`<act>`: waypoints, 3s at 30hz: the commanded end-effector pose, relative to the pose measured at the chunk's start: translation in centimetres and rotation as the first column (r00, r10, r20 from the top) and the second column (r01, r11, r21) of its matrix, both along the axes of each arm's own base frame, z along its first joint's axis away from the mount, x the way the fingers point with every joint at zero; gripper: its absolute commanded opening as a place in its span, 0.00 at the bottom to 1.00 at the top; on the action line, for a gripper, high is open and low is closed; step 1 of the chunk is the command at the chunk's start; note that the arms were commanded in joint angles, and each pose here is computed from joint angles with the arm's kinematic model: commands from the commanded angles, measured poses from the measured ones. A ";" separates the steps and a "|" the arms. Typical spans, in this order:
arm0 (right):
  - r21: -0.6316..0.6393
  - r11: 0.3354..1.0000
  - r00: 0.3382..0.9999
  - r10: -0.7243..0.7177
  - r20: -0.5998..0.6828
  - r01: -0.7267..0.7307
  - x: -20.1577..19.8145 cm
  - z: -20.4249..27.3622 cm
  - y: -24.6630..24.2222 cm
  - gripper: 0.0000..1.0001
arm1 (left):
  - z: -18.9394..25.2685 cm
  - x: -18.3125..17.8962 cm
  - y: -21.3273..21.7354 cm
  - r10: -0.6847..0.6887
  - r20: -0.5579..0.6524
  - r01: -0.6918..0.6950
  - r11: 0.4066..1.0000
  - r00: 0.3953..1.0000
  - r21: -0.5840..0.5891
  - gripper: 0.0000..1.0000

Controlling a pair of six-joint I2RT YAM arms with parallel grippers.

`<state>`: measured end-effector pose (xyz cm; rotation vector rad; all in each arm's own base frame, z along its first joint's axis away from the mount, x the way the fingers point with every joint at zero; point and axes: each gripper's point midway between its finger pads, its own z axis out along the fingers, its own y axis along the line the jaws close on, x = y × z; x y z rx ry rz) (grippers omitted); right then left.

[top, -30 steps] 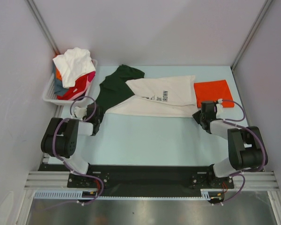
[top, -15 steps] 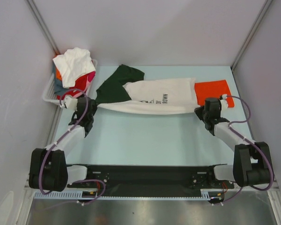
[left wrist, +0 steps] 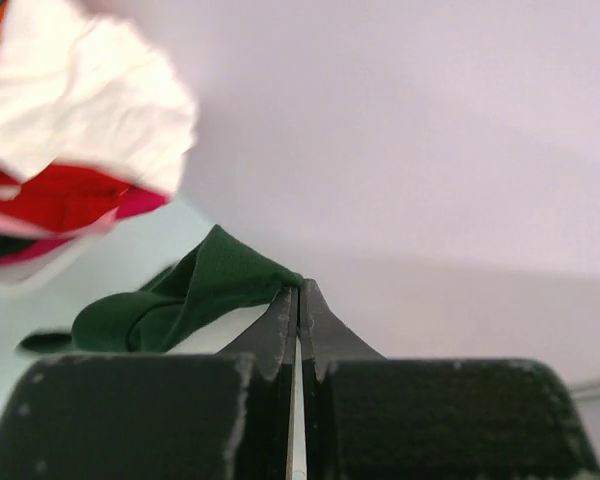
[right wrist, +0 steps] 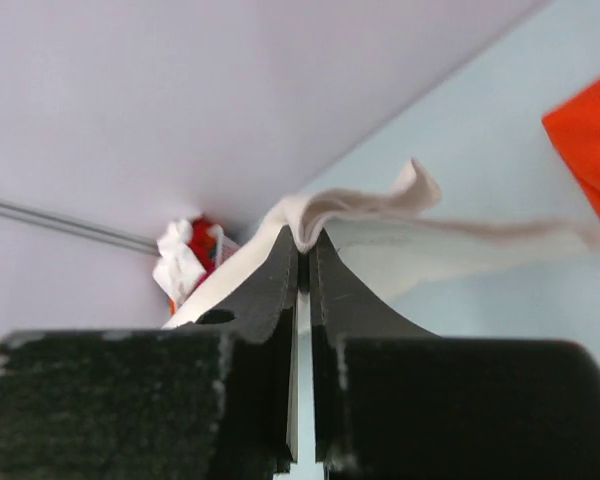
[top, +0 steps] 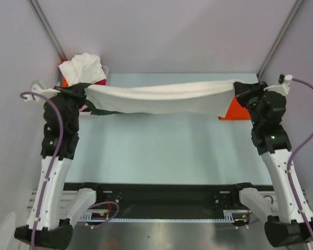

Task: Fold and stack the t-shirts
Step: Fold the tshirt

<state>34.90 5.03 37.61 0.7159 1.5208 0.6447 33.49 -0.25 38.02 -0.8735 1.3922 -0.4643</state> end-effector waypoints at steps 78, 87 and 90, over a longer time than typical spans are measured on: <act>0.151 0.967 0.783 0.257 -0.567 -0.207 -3.1 -29.3 1.1 0.00 | -24.5 -5.0 1.6 0.021 -0.391 -0.058 0.995 0.920 -0.083 0.02; 0.033 0.991 0.796 0.125 -0.592 -0.131 -7.7 -29.8 2.0 0.25 | -25.3 -8.0 1.8 0.039 -0.393 -0.084 0.992 0.919 -0.098 0.16; -0.011 0.994 0.800 0.084 -0.594 -0.113 -7.5 -29.2 1.4 0.52 | -24.4 -8.2 2.1 0.055 -0.380 -0.094 0.992 0.923 -0.085 0.45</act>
